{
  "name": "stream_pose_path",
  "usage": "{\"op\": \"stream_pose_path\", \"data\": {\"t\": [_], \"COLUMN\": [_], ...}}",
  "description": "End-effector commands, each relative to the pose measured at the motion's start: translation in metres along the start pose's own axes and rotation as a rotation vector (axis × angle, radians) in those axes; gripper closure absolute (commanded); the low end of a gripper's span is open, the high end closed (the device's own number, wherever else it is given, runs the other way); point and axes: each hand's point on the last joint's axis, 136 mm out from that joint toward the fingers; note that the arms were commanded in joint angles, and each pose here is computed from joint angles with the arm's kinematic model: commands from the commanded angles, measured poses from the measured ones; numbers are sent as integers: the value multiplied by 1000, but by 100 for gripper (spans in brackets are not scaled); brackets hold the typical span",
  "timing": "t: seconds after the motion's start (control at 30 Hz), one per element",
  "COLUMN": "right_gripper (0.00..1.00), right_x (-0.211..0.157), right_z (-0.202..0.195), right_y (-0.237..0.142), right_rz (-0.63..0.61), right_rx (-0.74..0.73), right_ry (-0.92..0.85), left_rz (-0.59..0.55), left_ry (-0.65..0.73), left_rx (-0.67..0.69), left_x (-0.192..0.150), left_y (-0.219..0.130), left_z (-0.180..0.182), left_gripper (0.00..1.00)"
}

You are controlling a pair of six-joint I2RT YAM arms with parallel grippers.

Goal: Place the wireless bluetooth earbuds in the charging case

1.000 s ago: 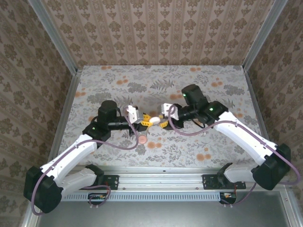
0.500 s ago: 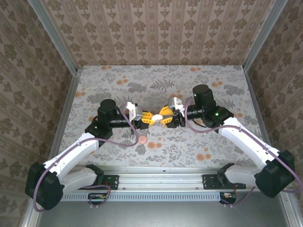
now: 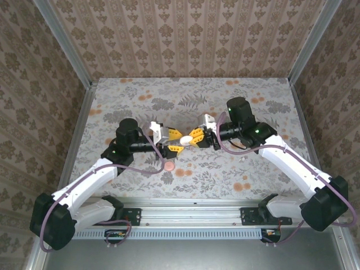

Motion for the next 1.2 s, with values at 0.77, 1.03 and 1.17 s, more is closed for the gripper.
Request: {"op": "stream_pose_path", "data": {"t": [0.77, 1.03, 1.17], "right_gripper": [89, 89, 89], "right_x": [-28, -21, -17], "right_z": [13, 14, 15], "right_y": [20, 27, 28], "right_rz": [349, 309, 291], "right_rx": [-77, -60, -56], "right_ry": [-179, -179, -181], "left_rz": [149, 134, 138], "left_ry": [111, 102, 101], "left_rx": [-64, -69, -65], "left_x": [-19, -16, -18], "left_y": [4, 5, 4], "left_z": [-14, -16, -16], "left_gripper": [41, 49, 51]}}
Point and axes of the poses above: each hand's point on the last joint's axis, 136 mm out from that joint toward the fingers, its own y axis out along the fingers, its own z axis along the line the jaws close on, x = y × z, and after that the axes turned 15 degrees about y, right-handed
